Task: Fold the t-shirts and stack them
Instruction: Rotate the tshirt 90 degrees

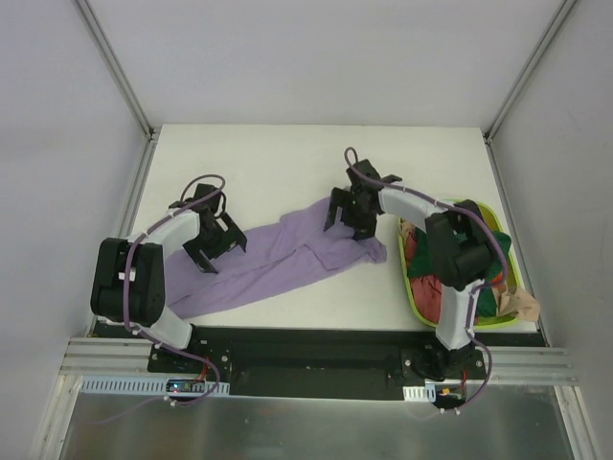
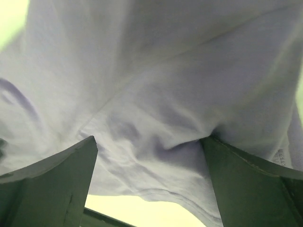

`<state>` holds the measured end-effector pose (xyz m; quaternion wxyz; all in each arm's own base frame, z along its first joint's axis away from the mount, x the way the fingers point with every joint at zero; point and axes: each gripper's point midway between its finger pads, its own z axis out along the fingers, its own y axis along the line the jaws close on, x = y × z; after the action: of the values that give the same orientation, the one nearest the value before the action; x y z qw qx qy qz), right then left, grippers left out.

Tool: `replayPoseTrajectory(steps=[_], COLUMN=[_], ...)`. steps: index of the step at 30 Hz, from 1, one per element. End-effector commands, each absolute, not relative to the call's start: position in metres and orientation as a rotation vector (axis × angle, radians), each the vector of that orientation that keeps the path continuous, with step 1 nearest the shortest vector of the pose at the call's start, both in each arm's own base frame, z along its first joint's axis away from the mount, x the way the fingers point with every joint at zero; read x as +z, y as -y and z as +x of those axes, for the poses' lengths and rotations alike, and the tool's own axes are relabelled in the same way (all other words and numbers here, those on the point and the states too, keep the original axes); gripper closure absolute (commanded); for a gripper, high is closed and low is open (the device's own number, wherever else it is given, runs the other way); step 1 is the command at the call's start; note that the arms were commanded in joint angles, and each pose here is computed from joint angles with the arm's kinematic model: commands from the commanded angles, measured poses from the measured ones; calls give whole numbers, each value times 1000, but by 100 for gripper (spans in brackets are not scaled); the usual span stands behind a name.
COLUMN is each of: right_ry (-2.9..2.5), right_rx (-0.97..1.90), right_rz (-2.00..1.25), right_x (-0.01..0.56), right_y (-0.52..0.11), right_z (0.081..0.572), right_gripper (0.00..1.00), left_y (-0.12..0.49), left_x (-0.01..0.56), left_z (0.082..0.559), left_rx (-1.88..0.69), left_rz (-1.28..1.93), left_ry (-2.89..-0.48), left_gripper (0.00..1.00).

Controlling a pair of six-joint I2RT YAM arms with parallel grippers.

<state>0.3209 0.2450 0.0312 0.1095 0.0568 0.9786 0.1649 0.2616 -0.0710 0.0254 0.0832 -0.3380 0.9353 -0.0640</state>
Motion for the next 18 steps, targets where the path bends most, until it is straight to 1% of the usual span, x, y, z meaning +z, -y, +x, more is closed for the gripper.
replayPoseTrajectory(steps=[1, 3, 6, 9, 11, 13, 15, 18], right_ry=[-2863, -2866, -2875, -2822, -2752, -2685, -2644, -2648], right_rx=[585, 627, 611, 672, 720, 723, 673, 532], right_rz=[180, 121, 67, 67, 38, -9, -52, -92], right_x=[9, 21, 12, 28, 48, 77, 107, 132], right_y=[-252, -265, -277, -286, -289, -289, -282, -263], right_z=[400, 433, 458, 480, 493, 501, 498, 468], right_gripper=[4, 4, 4, 4, 4, 4, 4, 4], left_y=[88, 98, 120, 135, 146, 156, 163, 164], left_x=[35, 30, 23, 18, 21, 28, 36, 41], left_z=[252, 241, 220, 205, 204, 208, 215, 219], left_rx=[-222, -234, -263, -257, -266, -292, -298, -289], left_rz=[-1098, -1101, -1050, -991, -896, -809, -721, -660], left_ry=[-2752, -2784, -2867, -2917, -2940, -2940, -2919, -2897], left_gripper=[1, 1, 1, 1, 1, 1, 1, 1])
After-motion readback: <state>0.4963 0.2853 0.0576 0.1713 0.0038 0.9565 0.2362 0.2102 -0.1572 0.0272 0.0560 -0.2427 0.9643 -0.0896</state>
